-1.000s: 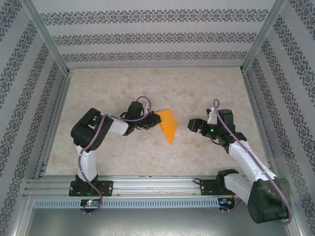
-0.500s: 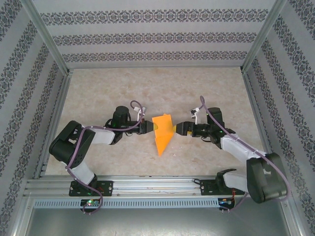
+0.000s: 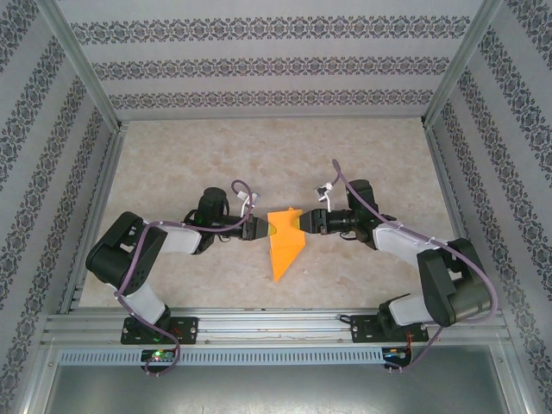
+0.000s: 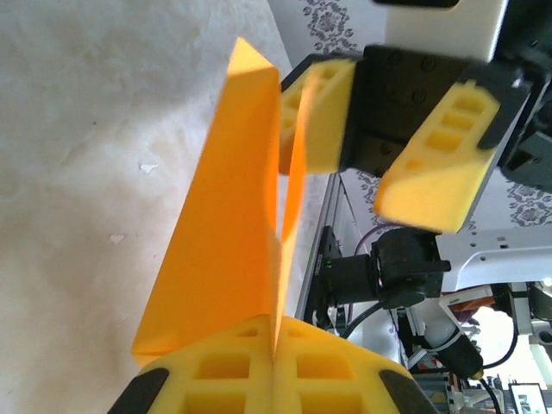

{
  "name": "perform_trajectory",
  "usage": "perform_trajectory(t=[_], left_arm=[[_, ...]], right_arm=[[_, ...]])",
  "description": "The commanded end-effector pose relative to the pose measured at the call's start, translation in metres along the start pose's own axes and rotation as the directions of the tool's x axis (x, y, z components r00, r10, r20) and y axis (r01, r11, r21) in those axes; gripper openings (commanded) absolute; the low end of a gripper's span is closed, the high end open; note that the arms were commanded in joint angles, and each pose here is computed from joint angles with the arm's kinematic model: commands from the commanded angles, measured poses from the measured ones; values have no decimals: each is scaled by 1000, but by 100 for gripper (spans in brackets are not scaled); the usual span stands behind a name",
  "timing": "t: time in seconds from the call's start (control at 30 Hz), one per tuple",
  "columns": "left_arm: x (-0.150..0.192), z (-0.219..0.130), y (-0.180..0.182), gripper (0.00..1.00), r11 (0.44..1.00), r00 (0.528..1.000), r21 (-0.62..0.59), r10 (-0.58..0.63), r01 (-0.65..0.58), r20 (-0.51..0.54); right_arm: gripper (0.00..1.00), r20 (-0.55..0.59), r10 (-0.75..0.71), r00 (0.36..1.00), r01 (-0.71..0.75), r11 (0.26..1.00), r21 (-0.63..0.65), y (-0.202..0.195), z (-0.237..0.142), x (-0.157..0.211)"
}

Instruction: Fold a paper plane with a square sheet of paper (fold left side to right side)

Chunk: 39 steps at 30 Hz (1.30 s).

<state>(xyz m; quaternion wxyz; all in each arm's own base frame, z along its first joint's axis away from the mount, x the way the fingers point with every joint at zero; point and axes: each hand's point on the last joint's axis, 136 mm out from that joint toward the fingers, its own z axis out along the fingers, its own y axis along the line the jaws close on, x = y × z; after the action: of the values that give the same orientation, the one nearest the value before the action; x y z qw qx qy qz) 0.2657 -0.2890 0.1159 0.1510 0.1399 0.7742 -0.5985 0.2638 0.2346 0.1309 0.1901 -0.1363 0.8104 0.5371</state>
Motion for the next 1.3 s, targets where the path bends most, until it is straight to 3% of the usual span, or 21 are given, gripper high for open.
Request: perform_trajectory(t=[0.0,0.13,0.3,0.5,0.67,0.93,1.13,1.27], left_arm=[[-2,-6,-2,0,999,999,-18,46,-46,-6],[-2,-7,-2,0,998,999,-32,49,-49,-9],[-5,-9,1,10,997,999,-59,52,-51,7],[-11,-31,19,43,971,997,-235,65,-52,46],[-18,-65,24,61,877,987,-469,151,-109,54],[-17,-104,-3,64,698,947,-673,320,-244,-12],[8,-87,-21,65,557,895,-717,384,-420,-225],[20,-67,-29,65,489,853,-713,416,-502,-315]], right_arm=[[43,-1,-36,999,36,999,-29,6,3,-9],[30,-3,-24,1000,24,1000,-14,0,6,-13],[0,-3,11,1000,-11,999,40,-16,10,-14],[0,-3,79,997,-78,988,135,-48,19,-15],[0,10,145,989,-144,970,194,-70,26,-19],[0,39,227,973,-229,945,231,-80,27,-26],[0,47,280,959,-283,927,247,-80,25,-28],[0,55,350,935,-352,902,250,-82,25,-28]])
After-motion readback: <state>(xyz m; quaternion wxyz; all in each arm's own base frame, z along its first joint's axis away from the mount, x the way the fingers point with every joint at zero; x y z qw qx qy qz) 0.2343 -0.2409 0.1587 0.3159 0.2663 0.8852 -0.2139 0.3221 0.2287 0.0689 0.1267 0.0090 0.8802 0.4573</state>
